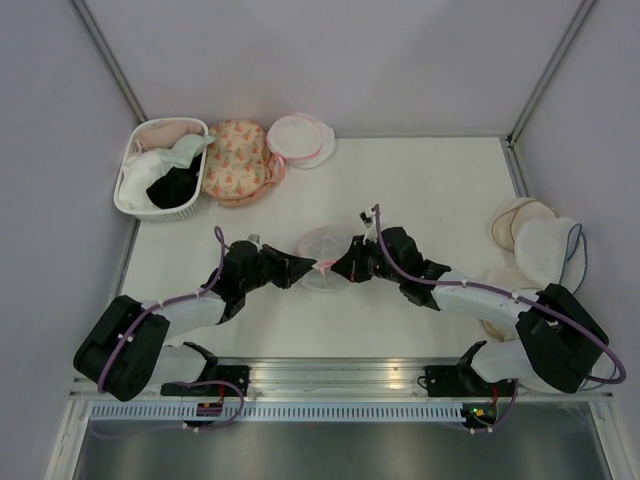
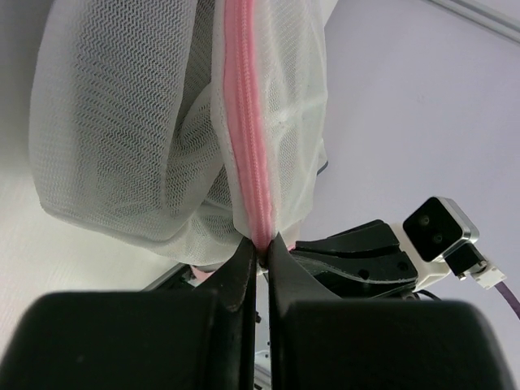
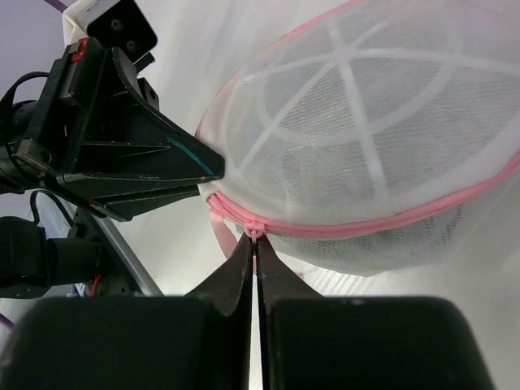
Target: Unzip the laundry bag and remove the bra
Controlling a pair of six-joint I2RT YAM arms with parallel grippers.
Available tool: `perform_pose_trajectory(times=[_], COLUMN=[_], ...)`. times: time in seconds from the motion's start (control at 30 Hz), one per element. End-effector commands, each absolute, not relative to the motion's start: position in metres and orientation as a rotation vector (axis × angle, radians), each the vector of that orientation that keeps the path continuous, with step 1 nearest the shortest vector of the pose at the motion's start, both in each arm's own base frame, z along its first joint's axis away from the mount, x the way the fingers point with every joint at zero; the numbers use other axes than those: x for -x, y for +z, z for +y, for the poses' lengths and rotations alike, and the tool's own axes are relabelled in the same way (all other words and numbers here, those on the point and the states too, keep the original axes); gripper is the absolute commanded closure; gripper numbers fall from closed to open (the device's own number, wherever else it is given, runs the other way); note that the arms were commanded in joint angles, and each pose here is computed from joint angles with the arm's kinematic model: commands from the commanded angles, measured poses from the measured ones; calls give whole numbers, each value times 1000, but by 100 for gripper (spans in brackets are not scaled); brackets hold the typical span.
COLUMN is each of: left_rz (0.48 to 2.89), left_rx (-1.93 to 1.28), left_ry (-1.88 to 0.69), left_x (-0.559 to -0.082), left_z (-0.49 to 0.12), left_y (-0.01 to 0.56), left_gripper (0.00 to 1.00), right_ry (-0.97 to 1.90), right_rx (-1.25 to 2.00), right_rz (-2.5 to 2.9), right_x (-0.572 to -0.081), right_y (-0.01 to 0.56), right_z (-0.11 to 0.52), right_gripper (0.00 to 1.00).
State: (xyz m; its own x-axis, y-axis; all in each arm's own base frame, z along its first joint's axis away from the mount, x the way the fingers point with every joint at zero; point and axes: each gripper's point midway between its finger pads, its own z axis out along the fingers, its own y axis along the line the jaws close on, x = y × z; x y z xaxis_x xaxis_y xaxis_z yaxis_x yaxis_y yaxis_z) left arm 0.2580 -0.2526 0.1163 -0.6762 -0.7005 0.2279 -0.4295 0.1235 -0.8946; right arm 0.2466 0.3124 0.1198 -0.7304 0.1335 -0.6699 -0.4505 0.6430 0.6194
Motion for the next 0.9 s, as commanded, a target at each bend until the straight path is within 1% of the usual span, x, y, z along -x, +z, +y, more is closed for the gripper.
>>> perform_pose_trajectory(times=[0.0, 0.2, 0.27, 0.3, 0.33, 0.37, 0.4, 0.43, 0.47, 0.53, 0.63, 0.7, 0.77, 0.8, 0.87], left_rz=[2127, 2145, 2166, 2176, 2180, 2221, 2218, 2245, 2276, 2320, 2362, 2384, 2429, 2404, 2461], left_rx=[1085, 1070, 1031, 995, 953, 875, 801, 749, 646, 555, 367, 287, 134, 66, -35], left_ry=[-1643, -1631, -1626, -1626, -1638, -1635, -1649, -1643, -1642, -1627, -1540, -1479, -1374, -1349, -1245], left_x=[-252, -249, -248, -248, -251, -248, -253, -253, -249, -250, -251, -252, -254, -264, -265], left_z=[-255, -254, -256, -257, -261, -264, -269, -271, -274, -279, -278, -275, -272, -274, -268], left_y=[127, 120, 118, 119, 125, 122, 131, 130, 129, 127, 120, 118, 116, 129, 117], left_gripper=[98, 98, 98, 98, 98, 98, 98, 98, 98, 98, 98, 98, 98, 98, 98], right_ry=[946, 784, 658, 626, 519, 450, 361, 363, 276, 191, 64, 28, 28, 42, 98], right_rx=[259, 310, 315, 340, 304, 307, 298, 301, 284, 271, 239, 211, 195, 196, 206], right_rz=[2159, 2248, 2335, 2345, 2348, 2388, 2401, 2391, 2399, 2403, 2375, 2362, 2368, 2369, 2361], right_x=[-245, -236, -231, -231, -238, -235, -236, -239, -240, -242, -249, -251, -249, -249, -248], right_y=[120, 108, 91, 91, 88, 82, 81, 85, 84, 87, 94, 97, 98, 102, 107], right_z=[293, 265, 246, 244, 229, 218, 206, 207, 194, 182, 163, 157, 156, 158, 165], right_gripper=[100, 99, 100, 100, 100, 99, 99, 100, 100, 100, 100, 100, 100, 100, 99])
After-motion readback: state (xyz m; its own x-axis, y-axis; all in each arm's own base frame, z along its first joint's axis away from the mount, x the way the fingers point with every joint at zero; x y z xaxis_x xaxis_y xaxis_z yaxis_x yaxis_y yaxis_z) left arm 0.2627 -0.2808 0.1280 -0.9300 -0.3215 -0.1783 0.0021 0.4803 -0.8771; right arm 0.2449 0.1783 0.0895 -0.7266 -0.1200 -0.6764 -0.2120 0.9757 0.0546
